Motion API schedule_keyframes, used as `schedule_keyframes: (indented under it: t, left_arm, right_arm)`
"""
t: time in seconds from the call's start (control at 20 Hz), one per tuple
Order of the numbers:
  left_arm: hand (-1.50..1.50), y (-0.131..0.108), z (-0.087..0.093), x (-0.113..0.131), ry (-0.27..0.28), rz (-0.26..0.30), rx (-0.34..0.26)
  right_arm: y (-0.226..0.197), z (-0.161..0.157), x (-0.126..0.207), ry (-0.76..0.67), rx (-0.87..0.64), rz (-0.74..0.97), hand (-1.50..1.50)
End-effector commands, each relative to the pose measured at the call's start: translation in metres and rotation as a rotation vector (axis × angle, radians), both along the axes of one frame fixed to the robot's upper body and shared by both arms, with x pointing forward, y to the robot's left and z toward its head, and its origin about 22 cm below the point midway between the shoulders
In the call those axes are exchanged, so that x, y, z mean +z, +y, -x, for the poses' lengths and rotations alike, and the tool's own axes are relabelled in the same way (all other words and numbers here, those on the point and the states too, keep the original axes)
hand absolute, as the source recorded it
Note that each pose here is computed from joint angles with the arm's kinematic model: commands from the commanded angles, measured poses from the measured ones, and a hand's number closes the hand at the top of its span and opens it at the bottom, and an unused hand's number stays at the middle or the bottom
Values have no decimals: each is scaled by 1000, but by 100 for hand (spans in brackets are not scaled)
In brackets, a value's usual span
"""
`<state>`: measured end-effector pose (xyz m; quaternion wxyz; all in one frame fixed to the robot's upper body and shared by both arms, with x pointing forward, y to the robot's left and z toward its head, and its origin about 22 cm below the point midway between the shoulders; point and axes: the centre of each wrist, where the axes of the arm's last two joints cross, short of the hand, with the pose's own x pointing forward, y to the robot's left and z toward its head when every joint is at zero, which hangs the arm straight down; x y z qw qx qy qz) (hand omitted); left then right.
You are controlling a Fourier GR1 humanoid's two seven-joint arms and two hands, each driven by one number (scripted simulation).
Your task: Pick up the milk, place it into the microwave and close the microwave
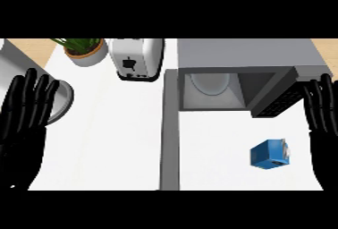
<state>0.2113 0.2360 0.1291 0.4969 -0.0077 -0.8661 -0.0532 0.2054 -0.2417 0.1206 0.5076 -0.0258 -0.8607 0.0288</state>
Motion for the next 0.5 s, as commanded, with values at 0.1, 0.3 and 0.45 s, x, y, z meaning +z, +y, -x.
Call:
schedule_keyframes:
  t: [0.1,0.3,0.45]
  left_arm:
    - [-150,26,-11,9,-7,1,-4]
    - [-150,32,-19,-18,130,86,71]
    - [-150,51,-8,7,128,80,44]
  right_arm:
    - [14,13,9,-50,70,-10,-150]
    - [13,32,21,69,189,32,-150]
    - [16,32,37,75,172,32,-150]
